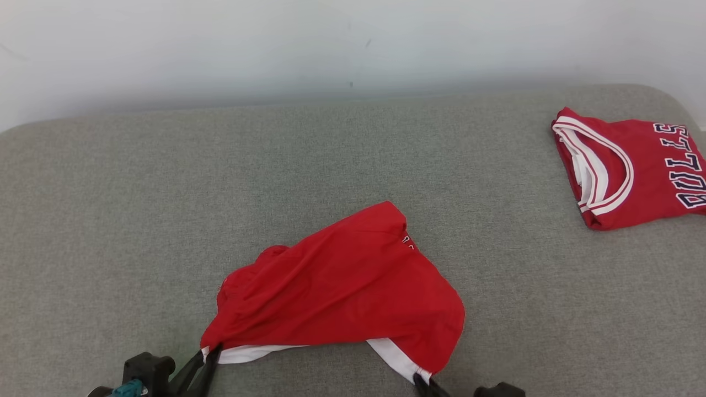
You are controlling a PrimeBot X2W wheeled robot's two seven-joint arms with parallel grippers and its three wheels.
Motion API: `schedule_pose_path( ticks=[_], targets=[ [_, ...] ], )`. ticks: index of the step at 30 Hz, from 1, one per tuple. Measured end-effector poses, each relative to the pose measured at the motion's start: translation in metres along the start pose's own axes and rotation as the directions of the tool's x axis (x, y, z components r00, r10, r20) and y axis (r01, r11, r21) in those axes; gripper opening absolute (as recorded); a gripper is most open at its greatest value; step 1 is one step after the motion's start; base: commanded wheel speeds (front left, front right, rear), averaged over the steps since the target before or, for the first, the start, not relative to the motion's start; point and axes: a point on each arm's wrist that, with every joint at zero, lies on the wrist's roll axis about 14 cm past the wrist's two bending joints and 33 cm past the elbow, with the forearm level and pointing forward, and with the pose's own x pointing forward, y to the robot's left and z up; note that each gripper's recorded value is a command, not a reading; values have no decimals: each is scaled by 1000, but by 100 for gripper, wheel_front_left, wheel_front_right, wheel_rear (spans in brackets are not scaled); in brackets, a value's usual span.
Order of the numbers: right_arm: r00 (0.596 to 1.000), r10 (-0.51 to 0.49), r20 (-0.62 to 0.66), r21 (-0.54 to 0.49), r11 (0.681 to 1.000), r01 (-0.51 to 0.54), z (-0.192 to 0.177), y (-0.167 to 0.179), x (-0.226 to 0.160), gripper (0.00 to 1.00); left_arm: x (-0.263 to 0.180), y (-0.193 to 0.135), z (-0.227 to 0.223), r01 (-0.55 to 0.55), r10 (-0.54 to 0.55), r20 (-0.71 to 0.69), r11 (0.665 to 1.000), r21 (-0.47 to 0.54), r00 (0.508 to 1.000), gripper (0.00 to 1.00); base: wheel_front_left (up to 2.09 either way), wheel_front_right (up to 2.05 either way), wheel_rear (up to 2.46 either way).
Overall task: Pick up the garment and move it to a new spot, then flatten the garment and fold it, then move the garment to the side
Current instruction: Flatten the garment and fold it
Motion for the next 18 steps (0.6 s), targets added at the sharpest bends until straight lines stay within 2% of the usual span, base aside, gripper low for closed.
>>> schedule_pose_path(
  ticks=[5,10,18],
  targets=[
    [994,-25,111,-15,1000,27,35,-11,-2,0,0,-10,24,22,-19,83,999,-42,996,0,0,0,0],
    [972,-46,232,-61,996,62,77,-28,-9,0,-1,-17,51,58,-52,164,998,-32,985,0,0,0,0],
    [906,2,423,-173,982,79,167,-45,-2,0,23,-27,142,143,-135,346,990,2,929,0,0,0,0]
  ],
)
